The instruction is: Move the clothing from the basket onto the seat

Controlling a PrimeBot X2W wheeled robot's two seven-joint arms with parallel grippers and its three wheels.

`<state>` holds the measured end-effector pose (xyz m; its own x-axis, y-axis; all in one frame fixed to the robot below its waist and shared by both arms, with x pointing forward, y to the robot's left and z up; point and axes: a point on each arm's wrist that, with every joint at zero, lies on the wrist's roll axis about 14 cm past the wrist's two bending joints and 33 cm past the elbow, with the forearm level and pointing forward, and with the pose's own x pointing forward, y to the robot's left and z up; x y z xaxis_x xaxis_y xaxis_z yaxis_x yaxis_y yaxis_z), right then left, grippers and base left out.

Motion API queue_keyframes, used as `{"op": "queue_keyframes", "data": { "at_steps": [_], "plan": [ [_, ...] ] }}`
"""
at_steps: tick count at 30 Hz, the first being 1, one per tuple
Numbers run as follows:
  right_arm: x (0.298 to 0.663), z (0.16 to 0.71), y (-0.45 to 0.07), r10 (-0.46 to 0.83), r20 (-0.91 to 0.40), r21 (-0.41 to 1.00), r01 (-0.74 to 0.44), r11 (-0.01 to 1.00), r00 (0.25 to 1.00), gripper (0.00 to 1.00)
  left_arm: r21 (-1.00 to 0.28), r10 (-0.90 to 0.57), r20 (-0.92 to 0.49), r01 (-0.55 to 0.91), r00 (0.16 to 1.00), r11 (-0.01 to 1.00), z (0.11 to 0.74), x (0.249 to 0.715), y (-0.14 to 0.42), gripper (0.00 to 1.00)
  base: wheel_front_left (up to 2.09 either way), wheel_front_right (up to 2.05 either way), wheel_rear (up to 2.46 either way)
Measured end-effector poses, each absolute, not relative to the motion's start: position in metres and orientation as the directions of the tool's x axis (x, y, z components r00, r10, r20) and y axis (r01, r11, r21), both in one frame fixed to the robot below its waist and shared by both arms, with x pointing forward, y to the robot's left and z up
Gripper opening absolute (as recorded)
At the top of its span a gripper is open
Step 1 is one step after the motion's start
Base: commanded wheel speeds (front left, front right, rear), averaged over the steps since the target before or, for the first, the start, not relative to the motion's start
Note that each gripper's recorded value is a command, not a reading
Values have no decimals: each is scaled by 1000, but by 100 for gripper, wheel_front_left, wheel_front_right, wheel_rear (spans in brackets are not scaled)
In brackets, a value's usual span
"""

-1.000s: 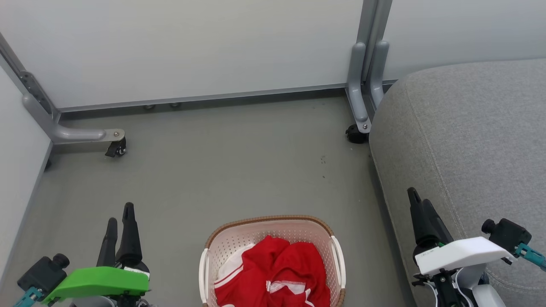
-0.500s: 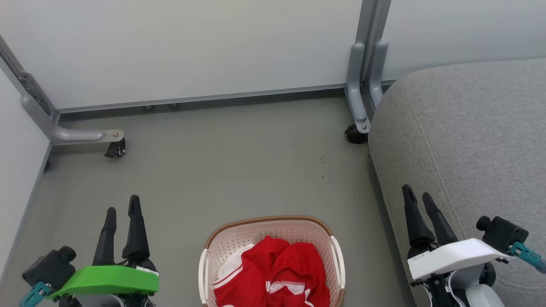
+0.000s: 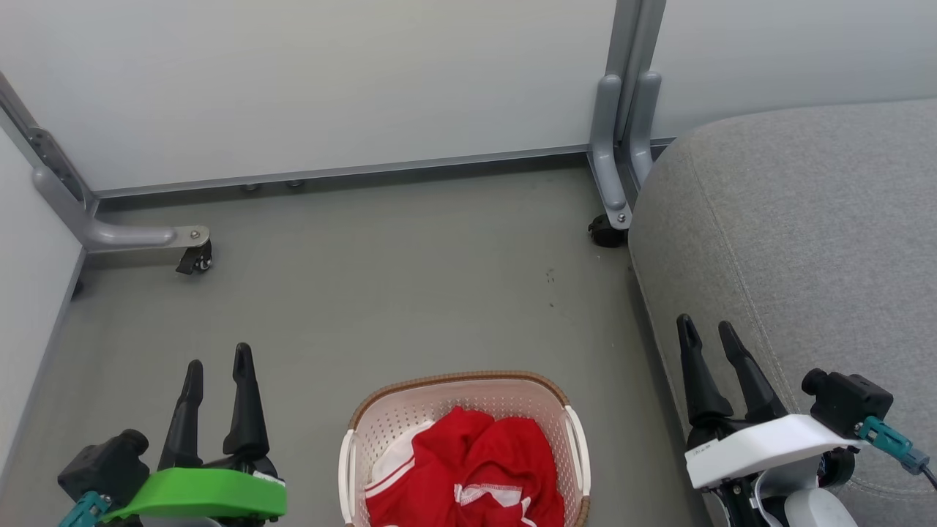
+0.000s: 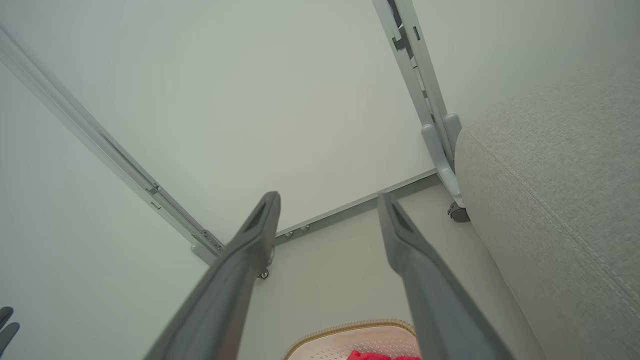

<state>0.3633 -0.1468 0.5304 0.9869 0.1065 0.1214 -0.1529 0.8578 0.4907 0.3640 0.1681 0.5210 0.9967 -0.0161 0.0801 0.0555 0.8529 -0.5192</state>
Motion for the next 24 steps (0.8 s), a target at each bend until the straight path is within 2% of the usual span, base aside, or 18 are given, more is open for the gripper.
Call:
{"op": "queue_keyframes", "data": {
  "at_steps": [24],
  "plan": [
    [356,540,-135,152,175,318,-202,926,973,100,-353,-74,103,106,992,930,518,356,155,100,0,0,0]
  ]
}}
